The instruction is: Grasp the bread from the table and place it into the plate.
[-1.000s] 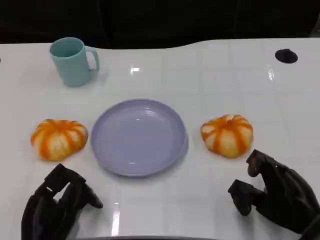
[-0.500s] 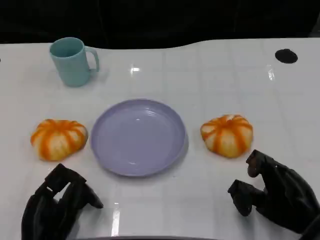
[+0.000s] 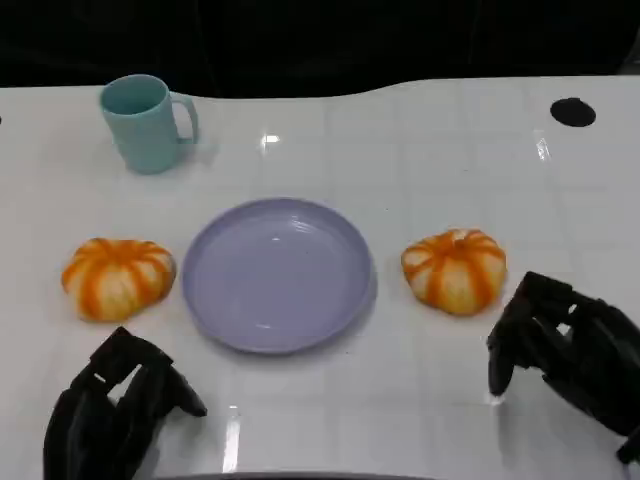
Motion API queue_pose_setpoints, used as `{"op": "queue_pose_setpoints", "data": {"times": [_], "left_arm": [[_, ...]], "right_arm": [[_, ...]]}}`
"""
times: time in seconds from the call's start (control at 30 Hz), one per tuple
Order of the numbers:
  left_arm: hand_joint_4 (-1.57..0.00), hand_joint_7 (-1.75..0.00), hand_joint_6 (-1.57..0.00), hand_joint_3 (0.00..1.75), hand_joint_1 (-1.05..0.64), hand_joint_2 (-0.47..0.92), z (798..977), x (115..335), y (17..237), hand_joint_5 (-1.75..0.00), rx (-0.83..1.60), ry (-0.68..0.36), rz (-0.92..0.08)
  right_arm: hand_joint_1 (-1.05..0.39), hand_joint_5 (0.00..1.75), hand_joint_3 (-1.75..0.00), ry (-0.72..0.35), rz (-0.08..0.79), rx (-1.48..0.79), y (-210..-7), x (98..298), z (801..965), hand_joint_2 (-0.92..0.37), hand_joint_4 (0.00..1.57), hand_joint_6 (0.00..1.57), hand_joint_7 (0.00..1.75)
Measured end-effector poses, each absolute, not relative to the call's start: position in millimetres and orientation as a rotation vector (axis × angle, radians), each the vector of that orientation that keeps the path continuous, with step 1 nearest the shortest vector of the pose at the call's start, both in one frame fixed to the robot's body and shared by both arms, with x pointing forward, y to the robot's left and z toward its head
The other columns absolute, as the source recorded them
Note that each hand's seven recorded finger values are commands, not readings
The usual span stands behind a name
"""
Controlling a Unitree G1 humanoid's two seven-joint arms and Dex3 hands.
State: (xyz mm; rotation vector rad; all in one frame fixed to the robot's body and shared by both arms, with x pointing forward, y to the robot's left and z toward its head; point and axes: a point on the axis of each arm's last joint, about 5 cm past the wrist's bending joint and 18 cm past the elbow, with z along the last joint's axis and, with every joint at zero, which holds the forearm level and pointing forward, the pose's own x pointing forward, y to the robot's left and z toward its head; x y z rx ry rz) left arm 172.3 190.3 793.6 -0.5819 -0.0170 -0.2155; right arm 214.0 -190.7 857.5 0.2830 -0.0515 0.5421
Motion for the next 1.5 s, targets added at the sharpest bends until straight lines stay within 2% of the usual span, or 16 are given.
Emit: {"op": "queue_pose_setpoints", "data": {"times": [0.07, 0.13, 0.23, 0.4, 0.63, 0.77, 1.03, 1.5], "left_arm": [[-0.62, -1.51, -0.50, 0.25, -0.58, 0.92, 793.7, 172.3, 190.2, -1.75, -0.582, -0.017, -0.216], [-0.62, -1.51, -0.51, 0.25, -0.58, 0.92, 793.7, 172.3, 190.1, -1.75, -0.582, -0.017, -0.216], [-0.63, -1.52, -0.51, 0.25, -0.59, 0.92, 793.7, 172.4, 190.0, -1.75, -0.582, -0.017, -0.217], [-0.63, -1.53, -0.49, 0.26, -0.59, 0.92, 793.7, 172.6, 189.4, -1.75, -0.580, -0.015, -0.221], [-0.64, -1.54, -0.50, 0.25, -0.59, 0.92, 795.1, 173.5, 189.1, -1.75, -0.576, -0.019, -0.229], [-0.64, -1.55, -0.50, 0.24, -0.58, 0.92, 795.5, 173.9, 188.9, -1.75, -0.580, -0.017, -0.232], [-0.64, -1.54, -0.50, 0.26, -0.58, 0.92, 795.0, 173.7, 188.5, -1.75, -0.582, -0.016, -0.231], [-0.63, -1.54, -0.49, 0.24, -0.58, 0.92, 793.1, 172.6, 188.1, -1.75, -0.588, -0.006, -0.226]], "right_arm": [[-0.45, 1.31, -0.17, -0.094, 0.523, 0.171, -192.5, 215.3, 865.2, -0.92, 0.42, 0.50, 0.81], [-0.46, 1.09, -0.12, -0.135, 0.503, 0.049, -194.9, 216.1, 872.0, -0.92, 0.41, 0.50, 0.62], [-0.48, 0.92, -0.08, -0.186, 0.474, -0.063, -197.9, 216.8, 879.0, -0.92, 0.39, 0.51, 0.46], [-0.55, 0.73, -0.07, -0.219, 0.436, -0.246, -201.0, 217.1, 885.7, -0.92, 0.33, 0.50, 0.26], [-0.62, 0.48, -0.01, -0.282, 0.434, -0.558, -208.0, 219.9, 896.7, -0.92, 0.10, 0.33, 0.05], [-0.64, 0.36, 0.00, -0.331, 0.432, -0.726, -211.9, 221.0, 899.3, -0.91, 0.06, 0.27, 0.00], [-0.61, 0.27, 0.00, -0.378, 0.425, -0.954, -207.9, 220.4, 900.4, -0.87, 0.01, 0.22, 0.00], [-0.53, 0.19, 0.00, -0.384, 0.428, -1.142, -193.2, 231.7, 892.7, -0.86, 0.00, 0.20, 0.00]]}}
